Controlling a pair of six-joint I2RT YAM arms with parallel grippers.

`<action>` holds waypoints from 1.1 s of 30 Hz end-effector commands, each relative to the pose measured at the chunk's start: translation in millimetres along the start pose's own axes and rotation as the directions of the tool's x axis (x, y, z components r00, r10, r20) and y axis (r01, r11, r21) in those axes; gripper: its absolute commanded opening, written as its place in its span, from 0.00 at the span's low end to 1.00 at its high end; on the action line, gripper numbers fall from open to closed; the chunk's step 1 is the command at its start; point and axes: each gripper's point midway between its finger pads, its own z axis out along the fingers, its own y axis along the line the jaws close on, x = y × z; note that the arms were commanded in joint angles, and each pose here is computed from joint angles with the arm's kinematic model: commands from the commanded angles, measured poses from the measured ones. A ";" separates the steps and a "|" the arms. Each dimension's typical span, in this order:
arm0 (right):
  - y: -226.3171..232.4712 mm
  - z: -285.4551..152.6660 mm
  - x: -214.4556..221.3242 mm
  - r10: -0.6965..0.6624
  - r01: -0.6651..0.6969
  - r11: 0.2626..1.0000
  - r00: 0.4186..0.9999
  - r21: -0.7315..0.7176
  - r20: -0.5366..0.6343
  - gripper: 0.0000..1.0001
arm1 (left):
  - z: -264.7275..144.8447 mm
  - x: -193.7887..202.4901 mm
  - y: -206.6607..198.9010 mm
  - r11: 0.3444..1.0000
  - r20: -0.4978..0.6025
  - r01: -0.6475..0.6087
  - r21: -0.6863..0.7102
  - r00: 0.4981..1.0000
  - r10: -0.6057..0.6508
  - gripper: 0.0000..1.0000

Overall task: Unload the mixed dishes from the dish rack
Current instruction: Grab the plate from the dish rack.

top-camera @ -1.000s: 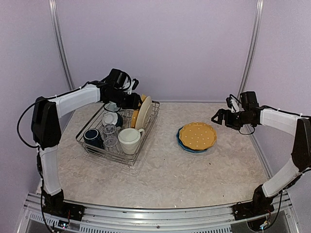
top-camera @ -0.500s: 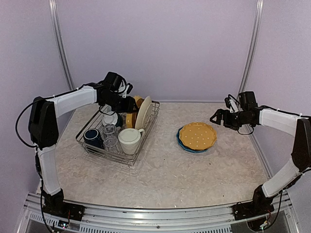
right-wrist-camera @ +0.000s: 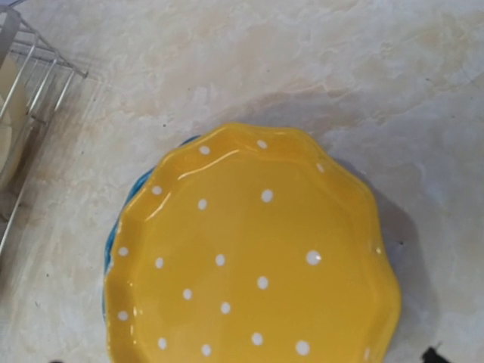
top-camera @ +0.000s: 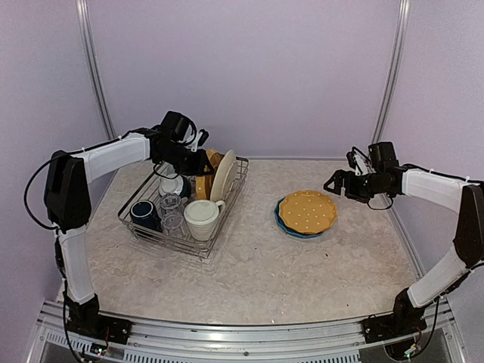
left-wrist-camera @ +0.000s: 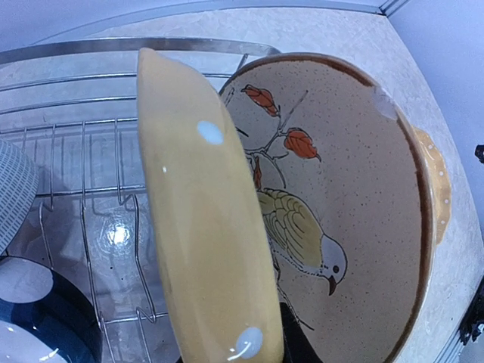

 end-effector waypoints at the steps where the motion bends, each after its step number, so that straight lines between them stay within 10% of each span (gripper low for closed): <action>1: 16.0 -3.0 -14.9 -0.018 0.019 0.999 0.999 -0.028 0.029 1.00 | -19.9 -15.1 -13.5 1.000 0.028 -0.013 0.027 1.000 0.012 0.13; 26: -4.9 -16.5 -47.2 -0.049 0.041 0.980 0.998 0.193 0.039 1.00 | -137.2 -75.7 -68.3 0.991 0.239 -0.134 -0.013 0.962 0.133 0.00; 33: 28.4 -18.3 -59.1 -0.031 0.031 0.999 0.996 -0.006 0.079 1.00 | -168.8 -81.1 -96.5 0.966 0.315 -0.249 -0.073 0.913 0.259 0.00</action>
